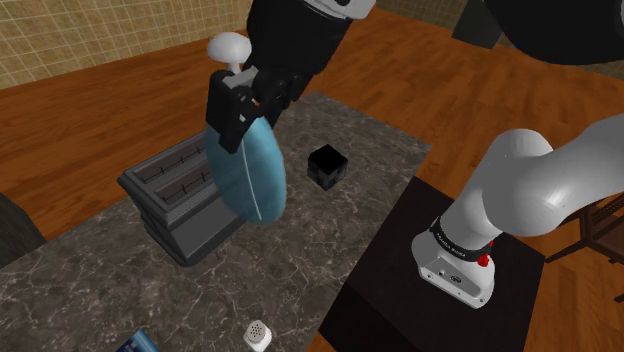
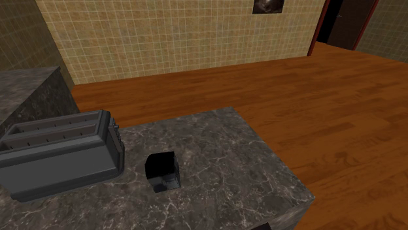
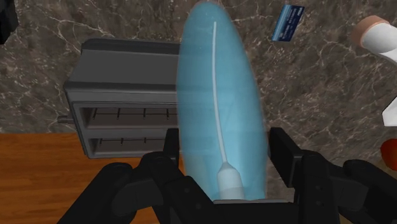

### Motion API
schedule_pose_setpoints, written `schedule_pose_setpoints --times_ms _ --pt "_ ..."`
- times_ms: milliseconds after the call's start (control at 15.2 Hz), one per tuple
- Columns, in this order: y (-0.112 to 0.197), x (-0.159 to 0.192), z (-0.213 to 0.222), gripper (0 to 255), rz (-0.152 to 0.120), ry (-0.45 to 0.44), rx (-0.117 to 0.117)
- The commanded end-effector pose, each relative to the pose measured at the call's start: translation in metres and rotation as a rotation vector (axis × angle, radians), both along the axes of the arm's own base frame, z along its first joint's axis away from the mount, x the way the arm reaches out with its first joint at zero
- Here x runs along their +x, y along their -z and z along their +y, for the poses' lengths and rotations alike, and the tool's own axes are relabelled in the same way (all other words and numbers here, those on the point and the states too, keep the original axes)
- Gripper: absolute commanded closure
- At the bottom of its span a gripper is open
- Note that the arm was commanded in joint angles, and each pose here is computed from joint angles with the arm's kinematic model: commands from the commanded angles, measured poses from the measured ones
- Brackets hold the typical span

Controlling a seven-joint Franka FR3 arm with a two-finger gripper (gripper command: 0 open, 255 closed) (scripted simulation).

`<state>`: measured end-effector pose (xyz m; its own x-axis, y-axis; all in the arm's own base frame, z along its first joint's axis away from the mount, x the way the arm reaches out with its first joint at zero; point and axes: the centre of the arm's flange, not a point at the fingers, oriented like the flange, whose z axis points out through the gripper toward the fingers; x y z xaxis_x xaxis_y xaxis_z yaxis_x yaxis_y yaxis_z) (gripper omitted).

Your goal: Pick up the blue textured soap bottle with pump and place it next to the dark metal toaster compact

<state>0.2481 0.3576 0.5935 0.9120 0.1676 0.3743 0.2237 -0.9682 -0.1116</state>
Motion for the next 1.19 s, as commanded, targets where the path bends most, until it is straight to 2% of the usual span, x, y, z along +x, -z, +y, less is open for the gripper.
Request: schedule_pose_setpoints --times_ms 0,1122 --pt "0.010 0.001 0.000 255 -0.001 0.000 0.001" --pt "0.100 0.001 0.000 255 -0.001 0.000 0.001"
